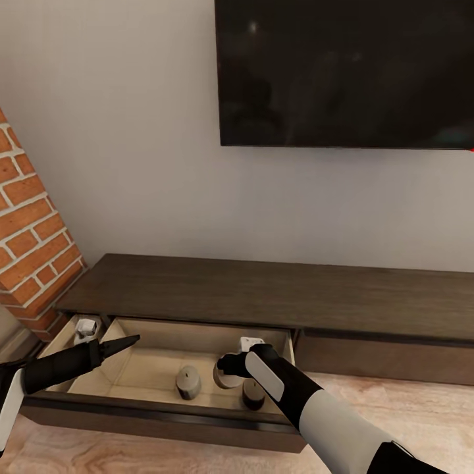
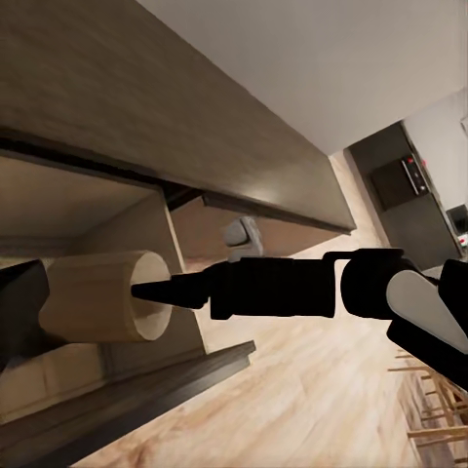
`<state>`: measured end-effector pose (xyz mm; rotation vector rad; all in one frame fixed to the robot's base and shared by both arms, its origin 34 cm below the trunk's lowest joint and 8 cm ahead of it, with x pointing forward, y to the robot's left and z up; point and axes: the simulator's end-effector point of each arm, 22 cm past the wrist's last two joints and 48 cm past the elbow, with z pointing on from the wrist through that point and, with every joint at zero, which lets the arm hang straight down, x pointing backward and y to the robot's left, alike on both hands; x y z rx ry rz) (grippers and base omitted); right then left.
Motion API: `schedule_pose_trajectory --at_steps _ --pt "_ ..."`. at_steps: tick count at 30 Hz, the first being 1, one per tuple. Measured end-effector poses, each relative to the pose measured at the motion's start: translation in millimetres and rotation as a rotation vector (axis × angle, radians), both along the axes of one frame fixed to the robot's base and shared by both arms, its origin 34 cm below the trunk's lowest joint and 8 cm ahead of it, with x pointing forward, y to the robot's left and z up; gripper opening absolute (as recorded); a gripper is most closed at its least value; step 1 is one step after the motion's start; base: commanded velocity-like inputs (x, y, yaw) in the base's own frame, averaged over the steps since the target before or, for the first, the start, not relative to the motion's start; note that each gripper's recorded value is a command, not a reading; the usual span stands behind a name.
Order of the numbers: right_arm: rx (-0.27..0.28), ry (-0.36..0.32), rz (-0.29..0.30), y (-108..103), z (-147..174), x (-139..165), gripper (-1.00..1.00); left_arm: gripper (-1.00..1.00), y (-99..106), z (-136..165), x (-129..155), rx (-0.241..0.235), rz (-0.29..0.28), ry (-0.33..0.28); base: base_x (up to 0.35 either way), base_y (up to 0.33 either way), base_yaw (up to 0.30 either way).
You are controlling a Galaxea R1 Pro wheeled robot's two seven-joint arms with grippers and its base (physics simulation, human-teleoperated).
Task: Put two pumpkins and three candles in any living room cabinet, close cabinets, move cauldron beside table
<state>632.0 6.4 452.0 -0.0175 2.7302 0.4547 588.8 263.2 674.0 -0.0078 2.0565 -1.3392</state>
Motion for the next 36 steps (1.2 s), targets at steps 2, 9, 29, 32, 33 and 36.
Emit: schedule_pose_trajectory --at_steps 2,9,29,32,33,36 --pt "0.001 -0.009 -0.006 -0.2 -3.5 1.2 -1.0 1.0 -1.6 -1.0 -2.1 -0.011 -0.008 -0.007 0.0 0.0 0.0" --pt "-0.015 -0.01 -0.011 -4.7 -25.1 -4.1 -1.0 1.0 -7.0 -4.7 -11.0 -0.058 -0.044 -0.03 0.0 0.0 0.0" --pt "-0.012 -0.032 -0.032 -6.2 -50.6 -5.1 -1.0 1.0 -7.5 -30.6 -18.8 -0.064 -0.047 -0.03 0.007 0.0 0.0" --pt "-0.012 -0.032 -0.032 -6.2 -50.6 -5.0 -1.0 1.0 -7.1 -31.4 -19.4 -0.064 -0.046 -0.028 0.206 0.0 0.0" --pt "-0.012 -0.032 -0.032 -6.3 -50.6 -5.0 -1.0 1.0 -7.1 -31.4 -19.5 -0.064 -0.046 -0.028 0.119 0.0 0.0" --pt "-0.012 -0.032 -0.032 -6.3 -50.6 -5.0 -1.0 1.0 -7.1 -31.4 -19.7 -0.064 -0.046 -0.028 0.052 0.0 0.0"
